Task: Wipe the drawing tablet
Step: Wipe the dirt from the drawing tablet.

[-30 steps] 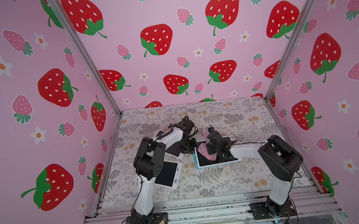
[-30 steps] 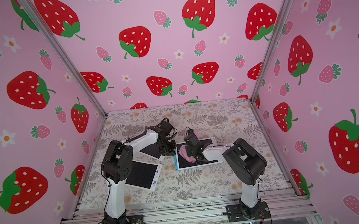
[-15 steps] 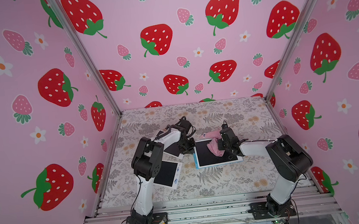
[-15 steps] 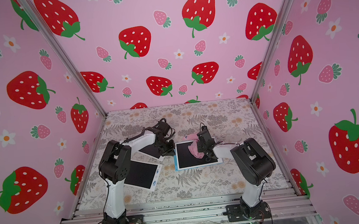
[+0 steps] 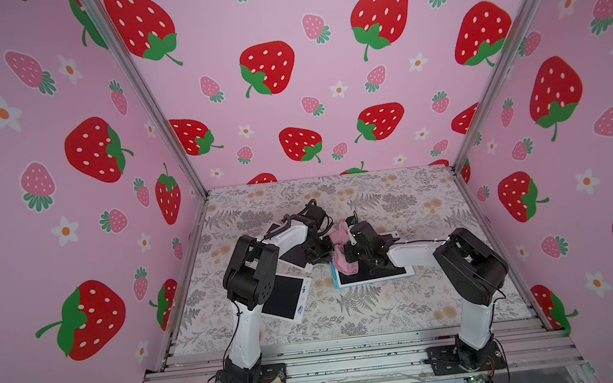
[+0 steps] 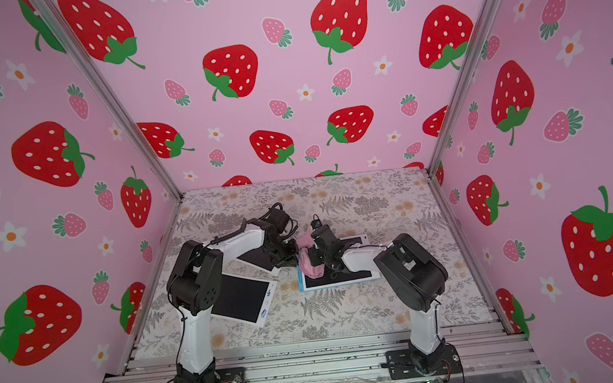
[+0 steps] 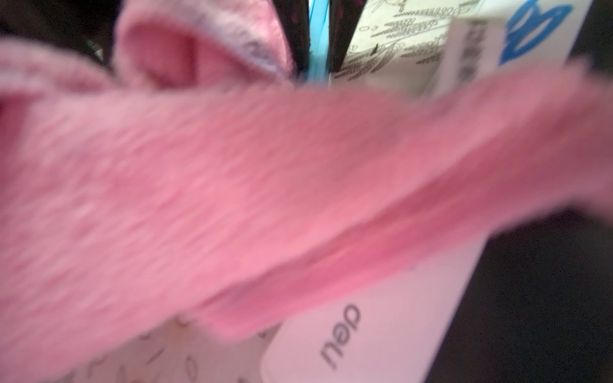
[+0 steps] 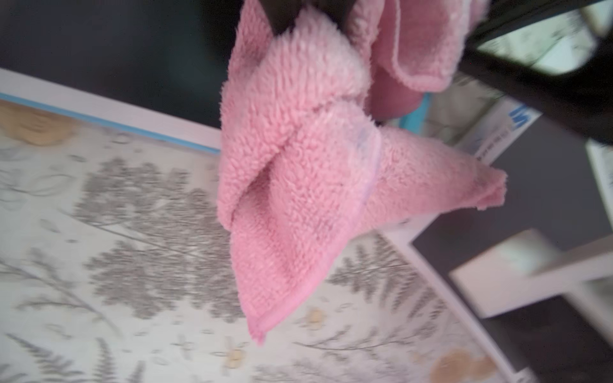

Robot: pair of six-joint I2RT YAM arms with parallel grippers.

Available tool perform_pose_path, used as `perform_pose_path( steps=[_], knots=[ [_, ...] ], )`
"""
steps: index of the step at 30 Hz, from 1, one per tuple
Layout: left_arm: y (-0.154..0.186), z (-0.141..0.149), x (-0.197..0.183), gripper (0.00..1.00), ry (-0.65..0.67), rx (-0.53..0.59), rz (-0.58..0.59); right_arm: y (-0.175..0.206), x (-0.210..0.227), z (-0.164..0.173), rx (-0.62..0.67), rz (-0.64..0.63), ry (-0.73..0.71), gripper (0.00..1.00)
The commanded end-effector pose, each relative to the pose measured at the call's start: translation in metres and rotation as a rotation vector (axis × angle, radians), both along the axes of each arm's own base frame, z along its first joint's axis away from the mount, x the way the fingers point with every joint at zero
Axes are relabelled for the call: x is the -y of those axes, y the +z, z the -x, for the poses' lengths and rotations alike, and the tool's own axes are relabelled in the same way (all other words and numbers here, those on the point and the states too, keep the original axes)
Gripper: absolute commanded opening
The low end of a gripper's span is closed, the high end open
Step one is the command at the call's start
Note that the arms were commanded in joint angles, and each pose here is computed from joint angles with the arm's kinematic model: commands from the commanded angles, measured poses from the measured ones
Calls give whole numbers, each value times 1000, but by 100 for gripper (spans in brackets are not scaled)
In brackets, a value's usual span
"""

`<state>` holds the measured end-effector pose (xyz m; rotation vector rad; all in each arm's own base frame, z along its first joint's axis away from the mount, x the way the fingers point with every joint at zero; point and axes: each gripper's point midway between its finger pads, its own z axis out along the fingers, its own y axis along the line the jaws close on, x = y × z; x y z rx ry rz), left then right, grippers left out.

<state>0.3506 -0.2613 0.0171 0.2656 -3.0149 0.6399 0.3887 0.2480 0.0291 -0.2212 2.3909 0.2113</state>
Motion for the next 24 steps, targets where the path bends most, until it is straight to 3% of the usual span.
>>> perform_pose_path(
  steps=[1, 5, 11, 15, 24],
  knots=[
    [-66, 47, -35, 12, 31, -195, -188, -3, 38, -2, -21, 16, -58, 0],
    [-67, 50, -39, 12, 49, -200, -204, -7, 25, 7, -44, 9, 10, 0],
    [-69, 56, -43, 12, 98, -205, -206, 0, -47, 23, -16, -2, 145, 0],
    [-74, 63, -46, 12, 133, -213, -204, -3, -69, 23, -29, -39, 170, 0],
    [-80, 73, -53, 12, 168, -226, -218, -12, -32, 4, -65, -85, 79, 0]
  ],
)
